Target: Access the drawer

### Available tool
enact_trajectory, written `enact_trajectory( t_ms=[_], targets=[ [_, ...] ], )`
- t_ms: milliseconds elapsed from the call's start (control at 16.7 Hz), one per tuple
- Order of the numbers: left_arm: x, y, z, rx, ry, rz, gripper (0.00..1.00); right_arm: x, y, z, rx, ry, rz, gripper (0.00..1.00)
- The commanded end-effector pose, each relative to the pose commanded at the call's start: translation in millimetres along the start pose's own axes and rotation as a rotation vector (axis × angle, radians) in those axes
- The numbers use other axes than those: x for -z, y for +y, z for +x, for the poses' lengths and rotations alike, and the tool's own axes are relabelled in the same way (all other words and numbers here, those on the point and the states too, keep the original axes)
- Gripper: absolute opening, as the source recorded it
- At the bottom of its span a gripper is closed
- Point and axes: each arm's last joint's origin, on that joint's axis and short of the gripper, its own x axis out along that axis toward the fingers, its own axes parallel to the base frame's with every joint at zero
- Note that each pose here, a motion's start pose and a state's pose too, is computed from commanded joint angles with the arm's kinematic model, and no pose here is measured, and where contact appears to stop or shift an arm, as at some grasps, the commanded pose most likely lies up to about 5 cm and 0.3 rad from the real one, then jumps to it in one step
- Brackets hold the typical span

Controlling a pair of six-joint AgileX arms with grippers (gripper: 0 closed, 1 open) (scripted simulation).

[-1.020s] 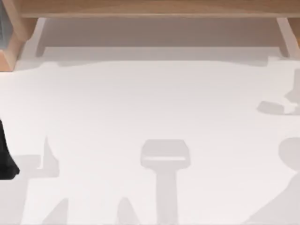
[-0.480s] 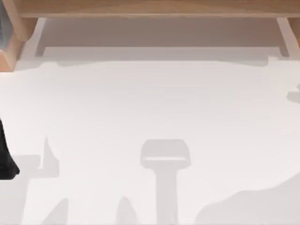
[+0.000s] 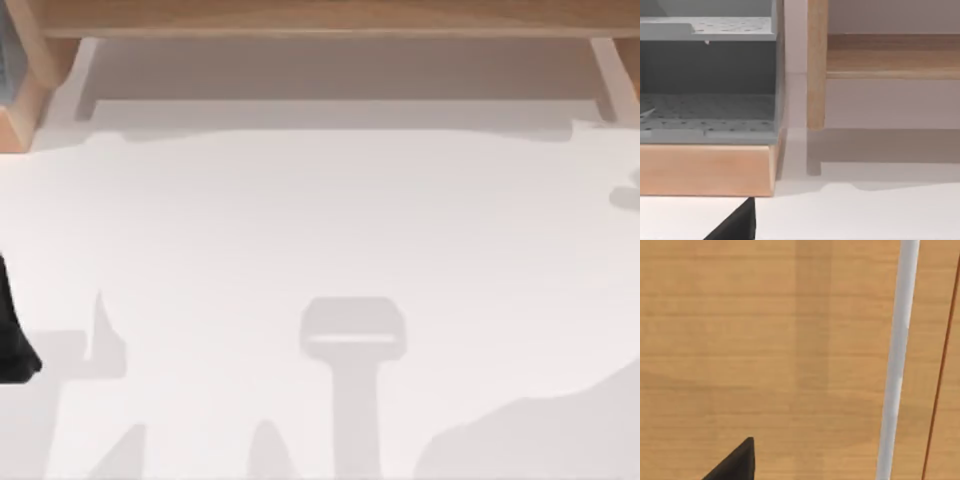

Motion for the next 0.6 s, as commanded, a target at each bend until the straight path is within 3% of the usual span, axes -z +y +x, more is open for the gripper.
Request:
enact_trajectory(
  t_ms=[480,600],
  targets=[
    [0.0,0.0,0.0,0.000,0.000,0.000,1.00,-0.2,0.5,14.5,0.000,0.000,0.000,1.00],
    [0.0,0.0,0.0,0.000,0.000,0.000,1.00,-0.2,0.5,14.5,0.000,0.000,0.000,0.85]
  ],
)
